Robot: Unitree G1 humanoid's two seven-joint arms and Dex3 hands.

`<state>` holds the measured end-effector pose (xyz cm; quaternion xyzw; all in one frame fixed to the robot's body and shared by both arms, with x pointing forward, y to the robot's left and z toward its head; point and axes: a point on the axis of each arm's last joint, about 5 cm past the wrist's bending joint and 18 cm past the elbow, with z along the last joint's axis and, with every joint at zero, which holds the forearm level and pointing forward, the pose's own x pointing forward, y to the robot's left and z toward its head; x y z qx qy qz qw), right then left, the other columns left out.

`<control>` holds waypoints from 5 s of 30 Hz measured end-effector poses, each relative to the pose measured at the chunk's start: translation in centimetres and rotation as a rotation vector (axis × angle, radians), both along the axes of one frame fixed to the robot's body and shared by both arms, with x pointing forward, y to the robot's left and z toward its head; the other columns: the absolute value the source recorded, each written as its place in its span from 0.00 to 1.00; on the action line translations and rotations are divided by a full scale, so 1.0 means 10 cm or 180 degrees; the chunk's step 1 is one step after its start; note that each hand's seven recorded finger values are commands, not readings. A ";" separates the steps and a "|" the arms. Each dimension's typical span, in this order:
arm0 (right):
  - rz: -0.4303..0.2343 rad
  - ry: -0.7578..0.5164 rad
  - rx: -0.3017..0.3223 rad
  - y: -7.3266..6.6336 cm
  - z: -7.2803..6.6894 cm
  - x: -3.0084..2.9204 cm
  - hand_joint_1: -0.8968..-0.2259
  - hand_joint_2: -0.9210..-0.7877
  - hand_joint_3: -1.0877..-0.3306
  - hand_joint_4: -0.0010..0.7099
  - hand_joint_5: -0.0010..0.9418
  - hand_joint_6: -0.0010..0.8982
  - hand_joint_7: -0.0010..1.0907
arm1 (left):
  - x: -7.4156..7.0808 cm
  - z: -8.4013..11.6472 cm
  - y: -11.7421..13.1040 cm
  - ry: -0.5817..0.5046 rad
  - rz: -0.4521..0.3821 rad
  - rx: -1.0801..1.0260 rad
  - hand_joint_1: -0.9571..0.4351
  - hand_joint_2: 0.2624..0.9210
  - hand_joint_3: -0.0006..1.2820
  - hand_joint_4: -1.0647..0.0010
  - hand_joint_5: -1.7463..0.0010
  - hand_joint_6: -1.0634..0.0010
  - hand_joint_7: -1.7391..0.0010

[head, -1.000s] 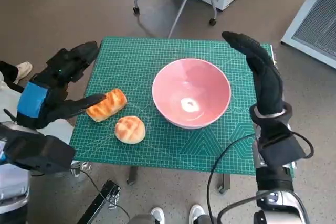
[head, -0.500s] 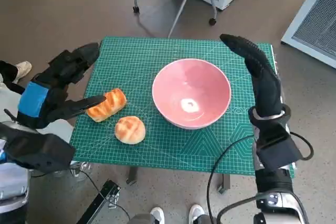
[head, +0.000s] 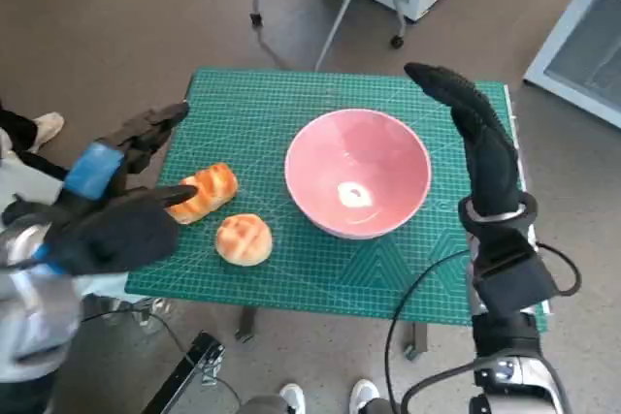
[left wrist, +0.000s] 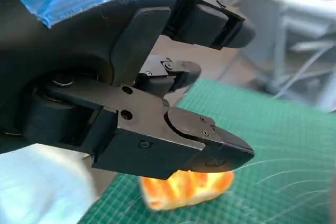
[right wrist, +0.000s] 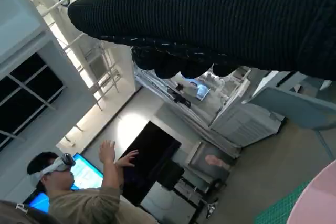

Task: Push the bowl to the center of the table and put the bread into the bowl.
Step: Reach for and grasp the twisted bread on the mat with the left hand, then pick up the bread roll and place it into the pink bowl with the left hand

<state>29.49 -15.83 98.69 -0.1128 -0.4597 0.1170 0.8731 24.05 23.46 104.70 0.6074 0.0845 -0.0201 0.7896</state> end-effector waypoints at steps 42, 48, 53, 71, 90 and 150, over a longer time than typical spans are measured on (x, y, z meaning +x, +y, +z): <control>-0.0012 0.0064 0.0111 0.02 -0.06 -0.045 0.45 0.00 0.32 0.44 0.03 0.00 0.82 | 0.78 -0.54 -0.13 0.1368 0.0408 0.0783 0.69 0.80 0.01 0.76 0.98 0.59 0.99; -0.0024 0.0063 0.0122 0.02 -0.06 -0.048 0.45 0.00 0.32 0.44 0.03 0.00 0.82 | 0.83 -0.62 -0.12 0.1559 0.0404 0.1025 0.66 0.80 0.01 0.75 0.98 0.57 0.98; -0.0023 0.0063 0.0126 0.02 -0.06 -0.049 0.45 0.00 0.32 0.44 0.03 0.00 0.81 | 0.90 -0.63 -0.17 0.1641 0.0376 0.1188 0.64 0.80 0.01 0.74 0.98 0.54 0.98; -0.0020 0.0056 0.0132 0.02 -0.06 -0.051 0.45 0.00 0.32 0.44 0.03 0.00 0.81 | 0.98 -0.84 -0.21 0.1462 0.0366 0.1510 0.95 0.62 0.46 0.44 0.22 0.69 0.66; -0.0017 0.0049 0.0131 0.02 -0.07 -0.053 0.45 0.00 0.32 0.43 0.04 0.00 0.79 | 0.93 -0.88 -0.07 0.1036 -0.0130 0.1558 0.94 1.00 0.30 0.68 0.09 0.63 0.75; -0.0037 0.0059 0.0268 -0.04 -0.11 -0.085 0.43 0.00 0.36 0.43 0.04 0.00 0.77 | 0.89 -0.17 -1.17 -0.0797 -0.2284 0.0941 0.75 0.99 0.09 0.59 0.82 0.53 0.82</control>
